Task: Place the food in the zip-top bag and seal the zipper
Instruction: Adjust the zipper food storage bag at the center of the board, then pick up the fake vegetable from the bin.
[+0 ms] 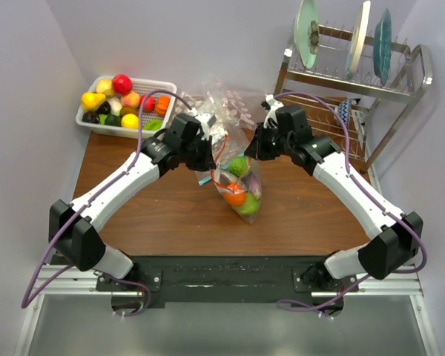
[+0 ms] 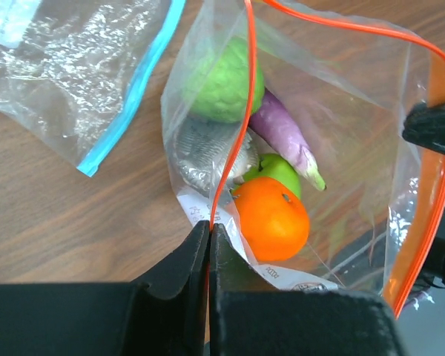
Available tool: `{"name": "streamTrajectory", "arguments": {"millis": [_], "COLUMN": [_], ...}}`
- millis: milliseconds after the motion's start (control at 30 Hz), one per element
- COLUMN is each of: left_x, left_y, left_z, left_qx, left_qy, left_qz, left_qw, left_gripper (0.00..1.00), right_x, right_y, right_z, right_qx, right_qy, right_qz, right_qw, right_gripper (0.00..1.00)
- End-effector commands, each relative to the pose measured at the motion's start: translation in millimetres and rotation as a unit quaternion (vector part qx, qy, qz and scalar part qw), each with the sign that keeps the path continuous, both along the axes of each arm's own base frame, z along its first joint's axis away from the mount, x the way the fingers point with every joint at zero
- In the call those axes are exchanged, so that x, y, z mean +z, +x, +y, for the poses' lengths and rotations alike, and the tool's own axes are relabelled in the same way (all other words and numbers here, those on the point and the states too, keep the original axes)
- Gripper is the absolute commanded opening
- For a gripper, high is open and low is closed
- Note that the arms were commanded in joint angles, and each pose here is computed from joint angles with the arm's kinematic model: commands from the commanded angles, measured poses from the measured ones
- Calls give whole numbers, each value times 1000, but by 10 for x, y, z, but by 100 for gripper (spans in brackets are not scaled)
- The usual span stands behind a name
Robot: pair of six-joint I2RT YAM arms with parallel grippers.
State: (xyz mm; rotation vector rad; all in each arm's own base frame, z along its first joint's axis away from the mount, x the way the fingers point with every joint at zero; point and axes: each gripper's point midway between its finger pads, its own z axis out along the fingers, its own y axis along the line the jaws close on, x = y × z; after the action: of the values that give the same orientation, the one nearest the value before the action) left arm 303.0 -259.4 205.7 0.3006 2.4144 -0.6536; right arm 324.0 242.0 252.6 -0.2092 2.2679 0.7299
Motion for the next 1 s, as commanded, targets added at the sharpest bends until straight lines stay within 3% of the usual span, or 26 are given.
{"name": "streamTrajectory", "arguments": {"millis": [0, 33, 67, 133, 167, 267, 333, 367, 433, 467, 533, 967], "left_x": [160, 169, 178, 242, 278, 425, 521, 560, 636, 648, 666, 744], "left_y": [189, 198, 222, 249, 292, 385, 433, 476, 533, 583, 642, 1225], "left_z": [89, 105, 148, 210, 276, 439, 539, 622, 712, 799, 861, 1430], "left_qx": [26, 27, 33, 40, 47, 64, 71, 80, 88, 98, 103, 181], "left_qy": [-12, -12, -12, -15, -16, -18, -12, -9, -2, 0, -2, -28], "left_qz": [-39, -41, -42, -50, -55, -70, -80, -84, -93, -94, -93, -102], "left_qw": [999, 999, 999, 998, 997, 995, 994, 993, 992, 991, 990, 978], "left_gripper": [11, 19, 39, 53, 66, 86, 94, 100, 100, 100, 100, 100], "right_x": [168, 174, 168, 180, 185, 186, 166, 148, 151, 153, 135, 88], "right_y": [78, 84, 90, 97, 111, 125, 132, 117, 119, 121, 129, 142], "right_z": [99, 101, 102, 112, 117, 141, 145, 159, 181, 191, 187, 216], "right_qx": [10, 8, 7, 8, 8, 10, 9, 13, 15, 17, 15, 13], "right_qy": [31, 33, 33, 35, 36, 37, 37, 38, 45, 47, 47, 53], "right_qz": [-31, -31, -31, -32, -32, -29, -25, -23, -23, -24, -22, -18], "right_qw": [999, 999, 999, 999, 999, 999, 999, 999, 999, 998, 999, 998], "right_gripper": [0, 0, 0, 0, 0, 0, 0, 8, 13, 12, 0, 0]}}
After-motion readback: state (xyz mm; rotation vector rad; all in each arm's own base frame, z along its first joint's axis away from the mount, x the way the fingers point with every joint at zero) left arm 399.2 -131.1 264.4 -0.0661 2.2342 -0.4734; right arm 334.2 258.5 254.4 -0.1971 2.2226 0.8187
